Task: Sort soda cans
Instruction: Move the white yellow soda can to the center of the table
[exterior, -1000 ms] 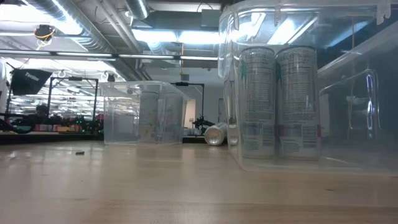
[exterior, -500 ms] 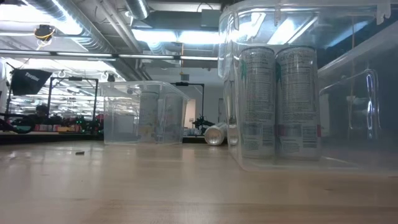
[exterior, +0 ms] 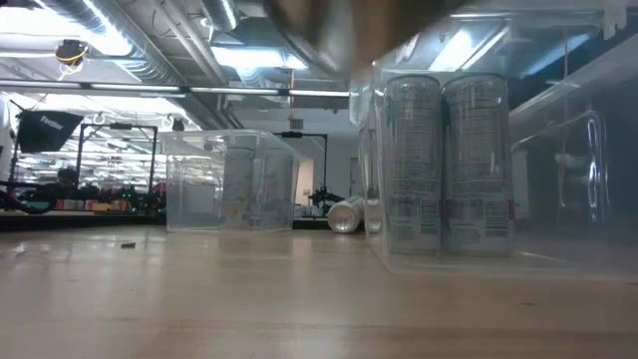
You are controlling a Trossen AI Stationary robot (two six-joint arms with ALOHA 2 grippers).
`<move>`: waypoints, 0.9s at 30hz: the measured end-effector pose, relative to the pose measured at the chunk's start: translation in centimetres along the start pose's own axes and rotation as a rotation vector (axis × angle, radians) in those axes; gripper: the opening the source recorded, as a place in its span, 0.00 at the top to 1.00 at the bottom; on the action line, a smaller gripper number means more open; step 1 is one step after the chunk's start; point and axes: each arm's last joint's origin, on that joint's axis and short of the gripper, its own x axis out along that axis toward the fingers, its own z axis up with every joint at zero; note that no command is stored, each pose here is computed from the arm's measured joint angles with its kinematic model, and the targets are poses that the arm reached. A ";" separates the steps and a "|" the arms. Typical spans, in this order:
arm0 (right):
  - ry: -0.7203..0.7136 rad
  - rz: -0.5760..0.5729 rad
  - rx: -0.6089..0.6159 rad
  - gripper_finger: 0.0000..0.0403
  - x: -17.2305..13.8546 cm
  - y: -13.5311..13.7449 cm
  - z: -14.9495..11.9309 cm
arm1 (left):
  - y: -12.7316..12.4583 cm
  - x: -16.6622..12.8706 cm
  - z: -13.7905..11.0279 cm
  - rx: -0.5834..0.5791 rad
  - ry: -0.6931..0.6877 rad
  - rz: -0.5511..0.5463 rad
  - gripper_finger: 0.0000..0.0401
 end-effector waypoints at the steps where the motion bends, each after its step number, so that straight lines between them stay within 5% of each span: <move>1: -0.015 -0.006 -0.005 0.40 0.0 0.0 0.1 | 0.0 0.0 0.0 -0.003 0.000 0.000 0.23; 15: -0.270 -0.244 -0.258 0.40 -0.1 -1.5 3.1 | -0.8 0.4 0.7 -0.046 -0.009 -0.076 0.23; 27: -0.067 -0.504 -0.655 0.40 2.0 -10.4 3.7 | -3.5 2.7 1.7 -0.033 0.071 -0.101 0.23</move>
